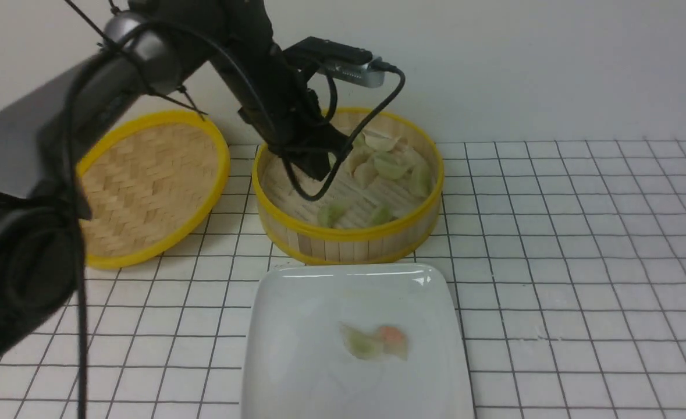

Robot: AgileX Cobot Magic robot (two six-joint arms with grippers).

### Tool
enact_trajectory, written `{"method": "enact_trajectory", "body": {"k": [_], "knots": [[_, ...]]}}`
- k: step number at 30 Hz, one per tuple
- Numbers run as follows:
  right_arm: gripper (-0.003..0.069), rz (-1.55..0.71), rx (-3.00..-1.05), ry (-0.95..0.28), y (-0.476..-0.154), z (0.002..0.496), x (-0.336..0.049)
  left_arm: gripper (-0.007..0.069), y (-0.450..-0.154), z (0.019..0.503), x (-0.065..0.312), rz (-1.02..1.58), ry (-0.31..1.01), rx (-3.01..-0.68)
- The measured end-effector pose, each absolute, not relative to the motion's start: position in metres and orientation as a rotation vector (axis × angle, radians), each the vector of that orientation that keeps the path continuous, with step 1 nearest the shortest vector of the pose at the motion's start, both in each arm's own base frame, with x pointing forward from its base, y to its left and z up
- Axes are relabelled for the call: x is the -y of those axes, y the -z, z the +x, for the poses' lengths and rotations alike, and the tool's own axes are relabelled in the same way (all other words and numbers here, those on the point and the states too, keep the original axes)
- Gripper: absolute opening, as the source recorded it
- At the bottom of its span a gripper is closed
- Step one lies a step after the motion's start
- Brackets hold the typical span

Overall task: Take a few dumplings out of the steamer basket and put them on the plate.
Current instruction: Use the left arm to grab a dumpling from the steamer

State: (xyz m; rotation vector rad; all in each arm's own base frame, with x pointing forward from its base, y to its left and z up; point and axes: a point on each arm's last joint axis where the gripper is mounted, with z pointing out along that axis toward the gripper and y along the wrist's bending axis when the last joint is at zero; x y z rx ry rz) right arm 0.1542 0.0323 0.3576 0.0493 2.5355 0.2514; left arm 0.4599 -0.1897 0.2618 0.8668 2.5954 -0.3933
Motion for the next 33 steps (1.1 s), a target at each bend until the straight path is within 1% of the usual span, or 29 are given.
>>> {"method": "enact_trajectory", "body": {"k": [2,4,5,7,9,10,12,15,17,20,21,24,25,30,32,33], "knots": [[-0.0008,0.049,-2.544,-0.269,-0.356,0.156,-0.034,0.0013,-0.256,0.469,0.193,0.864,0.390,-2.579],[-0.0008,0.046,-2.548,-0.294,-0.356,0.158,-0.036,0.0060,-0.243,0.483,0.198,0.857,0.384,-2.559],[-0.0008,0.046,-2.546,-0.299,-0.356,0.158,-0.036,0.0101,-0.234,0.490,0.199,0.852,0.379,-2.560],[-0.0008,0.045,-2.543,-0.299,-0.356,0.158,-0.036,0.0152,-0.224,0.493,0.200,0.849,0.371,-2.575],[-0.0008,0.044,-2.543,-0.302,-0.356,0.158,-0.036,0.0242,-0.211,0.496,0.200,0.855,0.355,-2.599],[-0.0008,0.044,-2.543,-0.304,-0.356,0.158,-0.037,0.0267,-0.208,0.496,0.200,0.856,0.348,-2.608],[-0.0006,0.046,-2.544,-0.316,-0.356,0.158,-0.037,0.0348,-0.195,0.498,0.199,0.842,0.333,-2.641],[-0.0005,0.048,-2.544,-0.328,-0.356,0.157,-0.038,0.0384,-0.187,0.499,0.199,0.833,0.333,-2.661],[-0.0002,0.048,-2.544,-0.328,-0.356,0.158,-0.038,0.0378,-0.184,0.499,0.201,0.831,0.328,-2.668],[-0.0001,0.048,-2.544,-0.329,-0.356,0.157,-0.038,0.0311,-0.183,0.497,0.207,0.850,0.306,-2.669],[-0.0001,0.048,-2.544,-0.329,-0.356,0.157,-0.038,0.0305,-0.183,0.496,0.207,0.852,0.305,-2.669],[-0.0001,0.049,-2.544,-0.339,-0.356,0.157,-0.039,0.0157,-0.179,0.492,0.217,0.883,0.288,-2.674],[-0.0001,0.049,-2.544,-0.341,-0.356,0.157,-0.039,0.0125,-0.179,0.491,0.219,0.883,0.276,-2.675],[0.0000,0.032,-2.560,-0.337,-0.356,0.156,-0.039,0.0120,-0.185,0.487,0.221,0.821,0.257,-2.699],[0.0000,0.015,-2.575,-0.335,-0.355,0.155,-0.039,0.0120,-0.199,0.481,0.219,0.792,0.252,-2.701],[0.0000,0.014,-2.576,-0.335,-0.355,0.155,-0.039,0.0119,-0.198,0.481,0.219,0.792,0.252,-2.705]]}}
